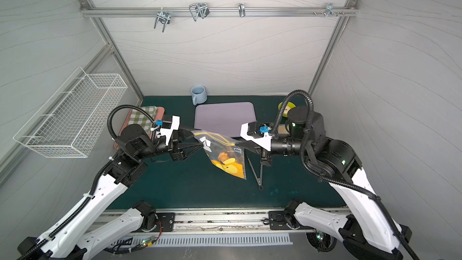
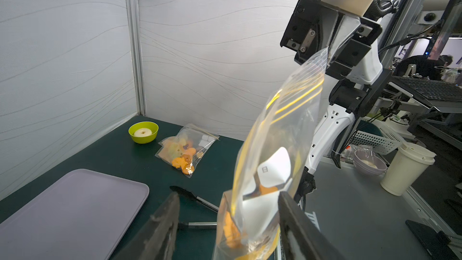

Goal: Put the cookies into a resealable bag to prevent moisture
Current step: Place the ziploc bag at the center of the board.

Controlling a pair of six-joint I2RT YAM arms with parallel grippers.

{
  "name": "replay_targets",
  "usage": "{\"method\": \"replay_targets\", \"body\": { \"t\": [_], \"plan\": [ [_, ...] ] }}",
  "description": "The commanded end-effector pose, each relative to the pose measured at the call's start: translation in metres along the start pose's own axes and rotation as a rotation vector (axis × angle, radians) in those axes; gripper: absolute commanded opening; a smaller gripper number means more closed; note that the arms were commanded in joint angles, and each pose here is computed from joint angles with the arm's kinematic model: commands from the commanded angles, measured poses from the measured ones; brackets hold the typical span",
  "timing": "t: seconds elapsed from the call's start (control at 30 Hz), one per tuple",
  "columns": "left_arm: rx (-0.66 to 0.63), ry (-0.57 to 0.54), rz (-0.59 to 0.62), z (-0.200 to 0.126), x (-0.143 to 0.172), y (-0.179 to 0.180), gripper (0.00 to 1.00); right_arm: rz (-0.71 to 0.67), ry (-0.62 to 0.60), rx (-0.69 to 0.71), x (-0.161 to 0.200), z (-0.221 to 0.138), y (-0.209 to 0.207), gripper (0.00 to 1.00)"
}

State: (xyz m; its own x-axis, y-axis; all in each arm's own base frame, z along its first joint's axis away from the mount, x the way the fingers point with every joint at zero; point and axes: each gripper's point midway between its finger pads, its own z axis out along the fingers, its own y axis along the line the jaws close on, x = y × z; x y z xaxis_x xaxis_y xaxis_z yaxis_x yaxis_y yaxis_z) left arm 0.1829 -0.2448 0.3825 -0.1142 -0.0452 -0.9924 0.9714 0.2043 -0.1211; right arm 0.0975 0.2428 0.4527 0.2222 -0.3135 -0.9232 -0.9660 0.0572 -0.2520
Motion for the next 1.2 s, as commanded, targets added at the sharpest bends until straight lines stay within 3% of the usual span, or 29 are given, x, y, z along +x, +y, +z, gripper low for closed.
{"method": "replay_targets", "body": {
  "t": [0.0,0.4,0.7,1.17],
  "plan": [
    [0.082,-0.058,0.072,-0.001,-0.022,-0.017,0.59,-0.042,-0.016,-0.041,-0.006,-0.003,0.009,0.00],
    [0.143,-0.079,0.101,-0.006,-0.031,-0.033,0.26,-0.042,-0.001,0.007,-0.002,-0.005,0.003,0.00],
    [0.132,-0.068,0.106,-0.006,-0.029,-0.032,0.11,-0.047,0.004,0.027,0.000,-0.006,0.001,0.00],
    [0.100,-0.064,0.124,-0.009,-0.031,-0.031,0.12,-0.042,0.029,0.049,0.008,-0.007,-0.001,0.00]
  ]
}}
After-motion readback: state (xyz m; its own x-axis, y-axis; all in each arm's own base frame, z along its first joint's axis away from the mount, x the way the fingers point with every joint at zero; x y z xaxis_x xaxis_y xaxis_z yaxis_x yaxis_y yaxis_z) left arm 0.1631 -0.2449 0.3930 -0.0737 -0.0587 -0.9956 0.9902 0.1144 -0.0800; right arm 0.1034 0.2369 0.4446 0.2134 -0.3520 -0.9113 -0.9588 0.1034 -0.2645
